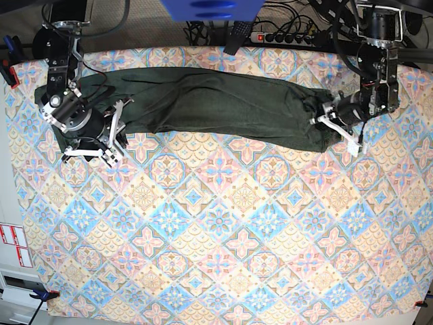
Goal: Fold the T-shirt properly
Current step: 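Push the left gripper's strip end toward the right gripper, bunching it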
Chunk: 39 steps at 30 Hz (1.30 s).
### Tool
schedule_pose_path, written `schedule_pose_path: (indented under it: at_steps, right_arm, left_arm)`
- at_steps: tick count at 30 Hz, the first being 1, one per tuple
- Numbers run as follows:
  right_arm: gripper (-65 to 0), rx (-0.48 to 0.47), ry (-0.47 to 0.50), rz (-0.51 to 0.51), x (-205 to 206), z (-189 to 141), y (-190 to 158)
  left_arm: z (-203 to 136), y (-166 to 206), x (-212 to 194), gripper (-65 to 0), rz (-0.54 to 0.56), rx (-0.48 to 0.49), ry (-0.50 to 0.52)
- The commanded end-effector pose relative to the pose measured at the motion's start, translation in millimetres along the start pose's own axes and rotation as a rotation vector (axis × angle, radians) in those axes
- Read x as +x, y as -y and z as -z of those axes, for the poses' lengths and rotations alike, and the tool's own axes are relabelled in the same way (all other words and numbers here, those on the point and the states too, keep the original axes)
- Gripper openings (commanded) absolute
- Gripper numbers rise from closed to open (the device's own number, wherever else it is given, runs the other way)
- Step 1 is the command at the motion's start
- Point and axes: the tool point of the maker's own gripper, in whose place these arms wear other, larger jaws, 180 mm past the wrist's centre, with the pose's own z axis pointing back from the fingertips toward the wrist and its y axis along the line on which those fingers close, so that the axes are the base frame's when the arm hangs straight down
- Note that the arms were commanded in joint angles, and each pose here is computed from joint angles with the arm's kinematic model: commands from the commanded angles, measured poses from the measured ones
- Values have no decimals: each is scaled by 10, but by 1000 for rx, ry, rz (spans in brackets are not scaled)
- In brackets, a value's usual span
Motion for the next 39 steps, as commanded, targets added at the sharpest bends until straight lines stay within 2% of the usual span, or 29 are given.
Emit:
schedule_pose_path:
  at_steps: [1,14,18,22,27,32,39]
  right_arm:
    - [-440,-25,36,-8,101,-47,91]
    - [-440,-20,37,-11,109,-41,72]
    - [-440,-20,37,-11,109,-41,72]
    - [-440,-20,37,-11,109,-41,72]
    - [-440,-24,37,-8,103,-45,86]
    - [-440,-20,36,-10,102,-42,72]
    - [-440,-21,32,-6,81,-47,73]
  left_arm:
    - [-129,-144,198,-650,9,33,52]
    - [-922,-968,964,-650,36,238,219]
    - [-1033,-1019,1058,-650,62,261,228]
    - [-1099,-692,889,-650,171,225,222]
    - [-972,-8,557,-650,222,80,217]
    - [-819,377,276,-650,170,-19,165]
    - [-674,659,90,-650,127,-97,144]
